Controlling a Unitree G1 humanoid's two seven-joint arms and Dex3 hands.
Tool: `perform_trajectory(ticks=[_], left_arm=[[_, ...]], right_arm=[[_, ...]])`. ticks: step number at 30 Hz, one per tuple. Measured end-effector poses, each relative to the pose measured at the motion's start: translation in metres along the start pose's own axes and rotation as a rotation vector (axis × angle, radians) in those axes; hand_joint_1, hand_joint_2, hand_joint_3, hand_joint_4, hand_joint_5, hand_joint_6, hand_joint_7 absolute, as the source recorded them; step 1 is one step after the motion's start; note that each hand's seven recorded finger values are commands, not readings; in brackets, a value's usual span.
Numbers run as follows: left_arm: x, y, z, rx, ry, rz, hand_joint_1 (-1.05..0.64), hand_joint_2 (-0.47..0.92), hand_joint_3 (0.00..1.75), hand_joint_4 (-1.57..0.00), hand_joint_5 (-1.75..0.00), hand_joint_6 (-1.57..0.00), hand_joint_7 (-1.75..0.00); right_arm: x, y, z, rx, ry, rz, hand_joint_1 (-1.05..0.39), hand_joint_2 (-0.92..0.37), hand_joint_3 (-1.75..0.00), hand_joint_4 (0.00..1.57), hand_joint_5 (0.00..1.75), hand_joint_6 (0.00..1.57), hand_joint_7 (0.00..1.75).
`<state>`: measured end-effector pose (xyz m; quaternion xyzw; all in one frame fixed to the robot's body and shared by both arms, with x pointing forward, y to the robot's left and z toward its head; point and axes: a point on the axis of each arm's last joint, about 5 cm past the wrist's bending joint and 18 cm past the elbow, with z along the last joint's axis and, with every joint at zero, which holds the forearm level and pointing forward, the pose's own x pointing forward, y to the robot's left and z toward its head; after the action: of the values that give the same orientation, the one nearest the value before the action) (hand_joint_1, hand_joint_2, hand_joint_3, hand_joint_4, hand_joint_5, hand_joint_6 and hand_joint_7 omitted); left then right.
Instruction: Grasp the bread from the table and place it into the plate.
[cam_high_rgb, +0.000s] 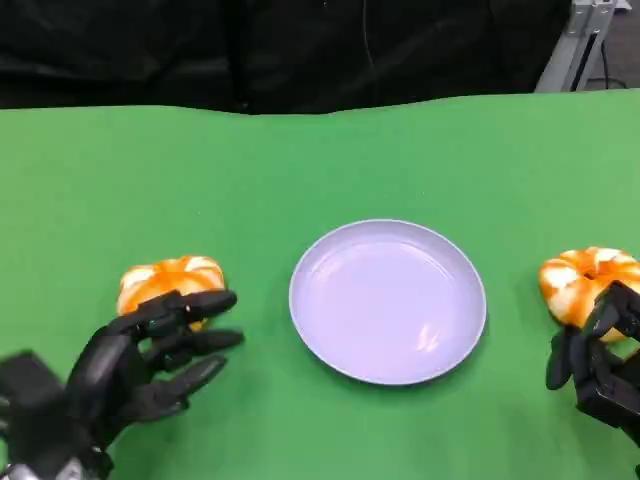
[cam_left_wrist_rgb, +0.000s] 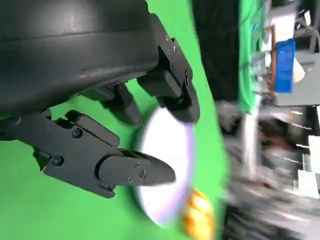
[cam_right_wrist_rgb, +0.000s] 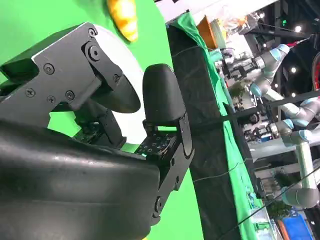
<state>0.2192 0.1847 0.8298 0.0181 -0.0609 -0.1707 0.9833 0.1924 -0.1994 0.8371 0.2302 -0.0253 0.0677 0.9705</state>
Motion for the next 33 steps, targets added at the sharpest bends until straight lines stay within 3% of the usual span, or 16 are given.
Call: perform_trajectory(ticks=[7,12,16,19,24,33], left_arm=[[0.009,-0.006,0.017,0.542,-0.075,0.097,-0.92,0.92,0.15,-0.11,0.00,-0.22,0.00],[0.025,0.009,0.039,1.130,-0.136,0.117,-0.97,0.91,0.06,-0.06,-0.01,-0.15,0.00],[0.053,0.017,0.057,1.332,-0.123,0.120,-1.01,0.91,0.03,-0.05,-0.01,-0.12,0.00],[0.068,0.015,0.058,1.359,-0.079,0.073,-1.01,0.90,0.01,-0.03,0.00,-0.12,0.00],[0.086,0.014,0.054,1.368,0.063,-0.048,-0.99,0.89,0.00,-0.06,-0.02,-0.12,0.00],[0.094,0.010,0.046,1.287,0.204,-0.169,-1.05,0.92,0.02,-0.11,-0.03,-0.15,-0.01]], right_arm=[[0.000,0.0000,0.000,0.001,0.002,0.000,-0.03,-0.43,-1.46,0.94,1.75,0.76,1.72],[0.002,-0.0011,0.000,0.003,0.001,-0.003,-0.03,-0.43,-1.45,0.94,1.75,0.76,1.72],[0.007,-0.0009,0.002,0.002,-0.009,0.009,-0.04,-0.43,-1.45,0.94,1.75,0.76,1.72],[0.007,-0.0010,0.002,0.002,-0.014,0.009,-0.03,-0.43,-1.45,0.94,1.75,0.77,1.72],[0.007,-0.0016,0.002,0.001,-0.017,0.003,-0.02,-0.43,-1.45,0.93,1.75,0.77,1.71],[0.007,-0.0007,0.004,-0.004,-0.026,0.005,-0.02,-0.44,-1.45,0.93,1.75,0.76,1.71]])
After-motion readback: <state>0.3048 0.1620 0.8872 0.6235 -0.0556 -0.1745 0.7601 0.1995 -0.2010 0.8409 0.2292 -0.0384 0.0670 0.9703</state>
